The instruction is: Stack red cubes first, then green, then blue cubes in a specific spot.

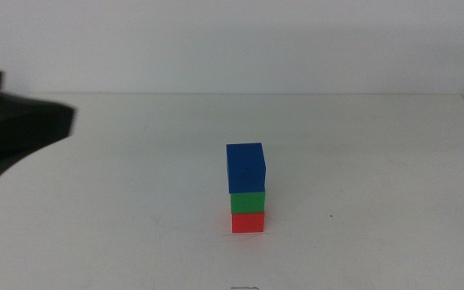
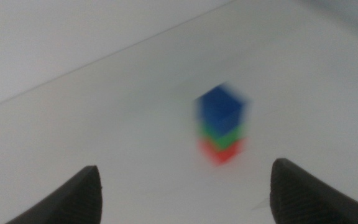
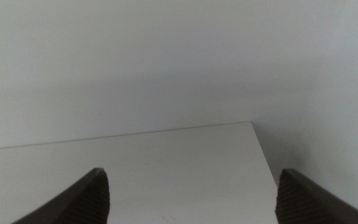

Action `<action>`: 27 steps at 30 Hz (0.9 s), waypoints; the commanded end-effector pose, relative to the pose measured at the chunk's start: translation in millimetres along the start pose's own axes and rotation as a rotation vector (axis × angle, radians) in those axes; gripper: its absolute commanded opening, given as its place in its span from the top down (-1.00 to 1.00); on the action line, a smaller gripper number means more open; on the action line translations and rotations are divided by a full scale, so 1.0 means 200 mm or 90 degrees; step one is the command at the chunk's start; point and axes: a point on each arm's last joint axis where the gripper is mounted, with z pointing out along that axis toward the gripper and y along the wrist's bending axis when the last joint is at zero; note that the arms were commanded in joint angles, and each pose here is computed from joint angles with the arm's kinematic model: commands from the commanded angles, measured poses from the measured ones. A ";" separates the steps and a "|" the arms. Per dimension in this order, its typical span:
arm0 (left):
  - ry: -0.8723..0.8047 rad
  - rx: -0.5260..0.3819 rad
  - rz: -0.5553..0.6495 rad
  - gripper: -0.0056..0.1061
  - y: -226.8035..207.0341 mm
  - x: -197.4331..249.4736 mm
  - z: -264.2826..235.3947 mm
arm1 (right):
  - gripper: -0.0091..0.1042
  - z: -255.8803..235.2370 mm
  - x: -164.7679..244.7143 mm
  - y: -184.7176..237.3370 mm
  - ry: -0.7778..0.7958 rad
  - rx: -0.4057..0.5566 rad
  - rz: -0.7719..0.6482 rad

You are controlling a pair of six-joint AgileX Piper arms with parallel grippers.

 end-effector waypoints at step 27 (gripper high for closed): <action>-0.095 -0.438 -0.034 -0.73 0.32 0.21 -0.09 | -0.60 -0.04 -0.06 -0.01 -0.067 0.003 -0.014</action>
